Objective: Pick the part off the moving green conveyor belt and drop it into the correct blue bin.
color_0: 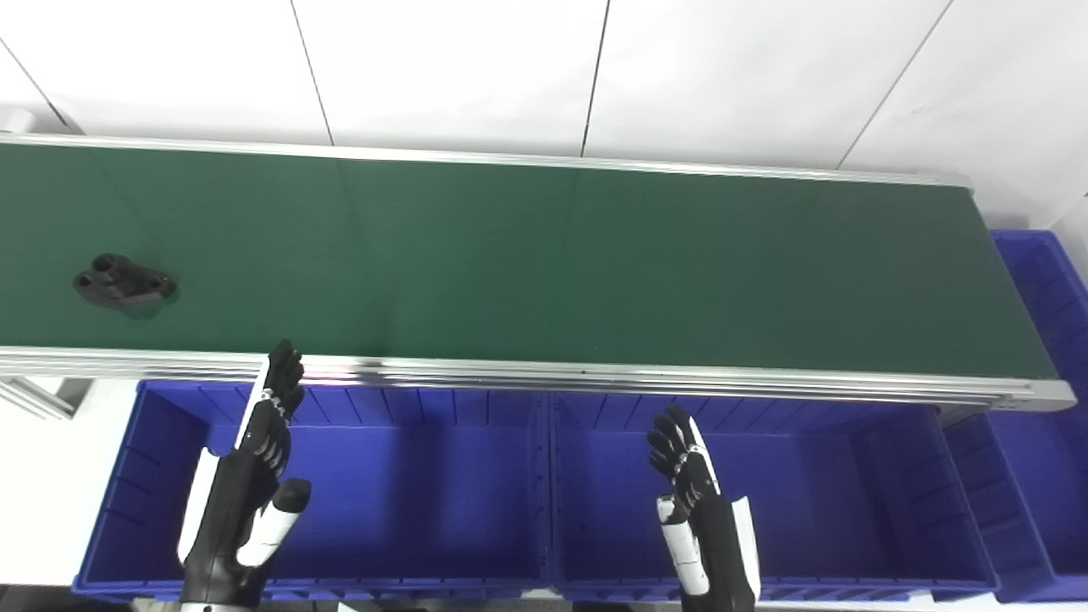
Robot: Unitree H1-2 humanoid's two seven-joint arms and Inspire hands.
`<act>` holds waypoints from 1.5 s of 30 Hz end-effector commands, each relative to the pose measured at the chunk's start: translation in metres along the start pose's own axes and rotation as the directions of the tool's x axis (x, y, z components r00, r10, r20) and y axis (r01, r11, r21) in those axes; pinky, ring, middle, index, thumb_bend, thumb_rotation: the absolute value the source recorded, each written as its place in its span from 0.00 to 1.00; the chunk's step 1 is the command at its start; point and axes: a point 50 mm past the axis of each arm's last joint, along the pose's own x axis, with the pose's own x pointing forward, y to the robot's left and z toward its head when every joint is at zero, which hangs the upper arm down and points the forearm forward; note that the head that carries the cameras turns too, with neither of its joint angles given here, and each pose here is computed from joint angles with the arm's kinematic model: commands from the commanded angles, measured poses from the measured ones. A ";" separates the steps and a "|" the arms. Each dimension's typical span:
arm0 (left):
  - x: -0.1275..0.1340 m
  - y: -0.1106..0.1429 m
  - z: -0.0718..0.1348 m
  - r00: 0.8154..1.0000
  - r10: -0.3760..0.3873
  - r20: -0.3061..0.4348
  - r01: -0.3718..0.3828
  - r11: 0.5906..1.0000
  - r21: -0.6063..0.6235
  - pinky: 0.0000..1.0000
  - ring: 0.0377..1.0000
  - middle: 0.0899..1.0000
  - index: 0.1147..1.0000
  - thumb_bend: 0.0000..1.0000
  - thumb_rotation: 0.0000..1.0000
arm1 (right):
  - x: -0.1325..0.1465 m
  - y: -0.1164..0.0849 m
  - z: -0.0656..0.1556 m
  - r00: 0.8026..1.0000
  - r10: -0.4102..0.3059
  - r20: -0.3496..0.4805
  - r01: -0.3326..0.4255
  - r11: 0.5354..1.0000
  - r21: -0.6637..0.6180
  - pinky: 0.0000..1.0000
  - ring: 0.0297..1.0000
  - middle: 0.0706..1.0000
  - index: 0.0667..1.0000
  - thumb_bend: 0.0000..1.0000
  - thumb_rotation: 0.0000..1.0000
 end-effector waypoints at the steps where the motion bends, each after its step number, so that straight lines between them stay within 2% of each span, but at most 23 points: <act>1: 0.003 0.001 0.010 0.998 -0.005 0.061 0.005 1.000 0.010 1.00 1.00 1.00 1.00 0.69 0.87 | 0.001 0.001 0.009 0.998 0.001 0.062 -0.001 1.000 0.005 0.87 0.89 0.91 0.96 0.75 0.93; 17: 0.003 0.002 0.010 0.999 -0.019 0.039 0.019 1.000 -0.008 1.00 1.00 1.00 1.00 0.67 0.87 | 0.001 0.001 0.011 0.998 -0.003 0.065 0.003 1.000 0.002 0.88 0.90 0.91 0.96 0.76 0.94; 22: 0.001 -0.001 0.011 1.000 -0.004 0.030 0.004 1.000 0.002 1.00 1.00 1.00 1.00 0.69 0.91 | 0.003 0.000 0.015 0.995 -0.009 0.104 0.010 1.000 -0.009 0.90 0.91 0.92 0.95 0.77 0.94; 30: 0.001 -0.002 0.011 1.000 -0.002 0.018 0.002 1.000 -0.001 1.00 1.00 1.00 1.00 0.72 0.93 | 0.007 -0.003 0.018 0.991 -0.028 0.130 0.032 0.999 -0.028 0.92 0.93 0.94 0.95 0.77 0.96; 38: 0.001 -0.001 0.010 1.000 -0.004 0.003 0.004 1.000 -0.027 1.00 1.00 1.00 1.00 0.70 0.97 | 0.016 -0.005 0.018 0.986 -0.050 0.159 0.060 0.996 -0.060 0.91 0.92 0.93 0.93 0.80 0.98; 45: 0.002 -0.003 0.008 1.000 -0.007 0.002 0.007 0.999 -0.034 1.00 1.00 1.00 1.00 0.71 0.95 | 0.016 -0.005 0.016 0.987 -0.038 0.159 0.049 0.996 -0.069 0.90 0.91 0.92 0.92 0.79 0.95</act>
